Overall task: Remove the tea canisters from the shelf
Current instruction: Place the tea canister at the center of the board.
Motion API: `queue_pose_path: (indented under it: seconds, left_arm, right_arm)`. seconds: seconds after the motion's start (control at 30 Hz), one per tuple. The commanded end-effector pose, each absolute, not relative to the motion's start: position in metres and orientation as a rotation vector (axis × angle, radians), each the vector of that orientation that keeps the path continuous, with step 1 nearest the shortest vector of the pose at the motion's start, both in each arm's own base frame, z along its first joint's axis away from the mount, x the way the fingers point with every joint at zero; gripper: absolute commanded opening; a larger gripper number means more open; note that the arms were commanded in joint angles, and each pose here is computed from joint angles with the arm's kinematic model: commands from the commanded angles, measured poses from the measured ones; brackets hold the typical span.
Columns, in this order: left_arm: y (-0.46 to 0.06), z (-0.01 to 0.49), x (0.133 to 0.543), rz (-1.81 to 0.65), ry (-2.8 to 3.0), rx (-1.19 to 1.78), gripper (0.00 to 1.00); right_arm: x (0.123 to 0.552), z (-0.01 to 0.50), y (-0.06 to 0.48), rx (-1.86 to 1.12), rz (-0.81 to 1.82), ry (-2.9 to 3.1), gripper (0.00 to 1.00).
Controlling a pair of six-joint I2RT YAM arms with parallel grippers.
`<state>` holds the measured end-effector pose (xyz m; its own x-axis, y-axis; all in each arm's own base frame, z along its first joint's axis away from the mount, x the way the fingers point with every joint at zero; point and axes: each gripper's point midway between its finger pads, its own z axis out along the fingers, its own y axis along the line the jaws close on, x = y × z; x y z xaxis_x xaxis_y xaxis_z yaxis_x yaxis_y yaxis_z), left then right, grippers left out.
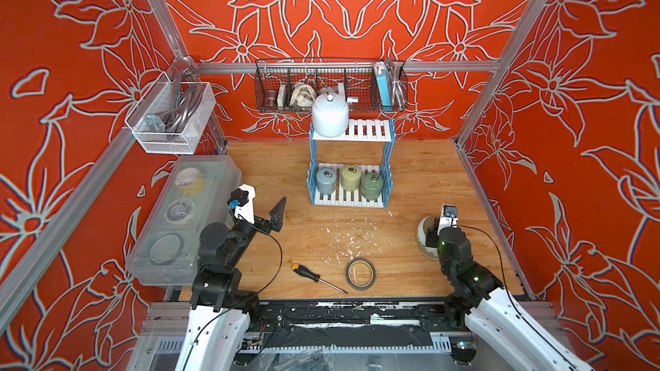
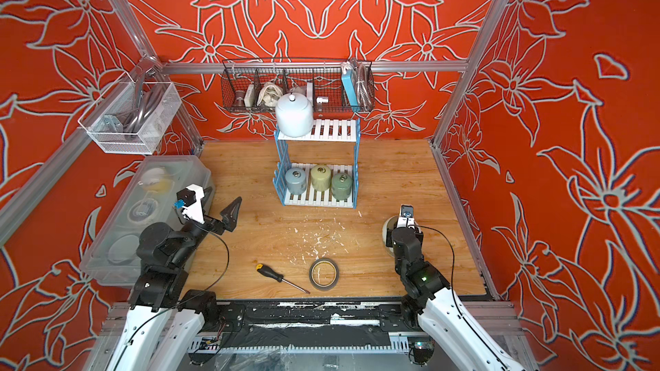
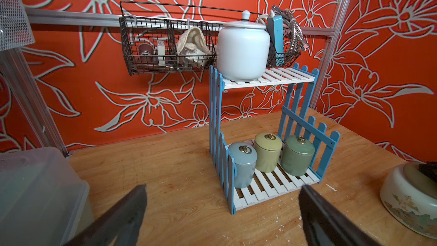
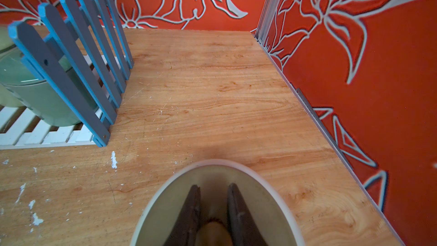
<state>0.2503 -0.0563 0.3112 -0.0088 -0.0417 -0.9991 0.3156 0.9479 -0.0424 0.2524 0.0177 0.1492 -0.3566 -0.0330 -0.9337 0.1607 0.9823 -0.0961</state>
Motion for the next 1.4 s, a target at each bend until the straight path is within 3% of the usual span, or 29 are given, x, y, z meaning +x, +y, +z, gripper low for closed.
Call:
queue_pose_path:
  seconds: [0.0,0.77,0.97,1.1,1.37]
  left_arm:
    - [-0.055,0.309,0.253,-0.266,1.551,0.223,0.99]
    - [-0.056,0.308,0.253,-0.279,1.544,0.225,0.99]
    - [-0.057,0.308,0.251,-0.304,1.575,0.206,0.99]
    - [-0.061,0.311,0.249,-0.347,1.612,0.202,0.99]
    - [-0.067,0.315,0.253,-0.364,1.661,0.222,0.99]
  right_arm:
    - [0.260,0.186,0.017,0.218,-0.112,1.787,0.00]
    - [0.242,0.140,0.015,0.305,-0.001,1.863,0.01]
    - [0.241,0.158,0.014,0.277,-0.014,1.821,0.50]
    - [0.241,0.175,0.010,0.270,-0.045,1.795,0.65]
    - [0.236,0.220,0.009,0.253,-0.023,1.723,0.79]
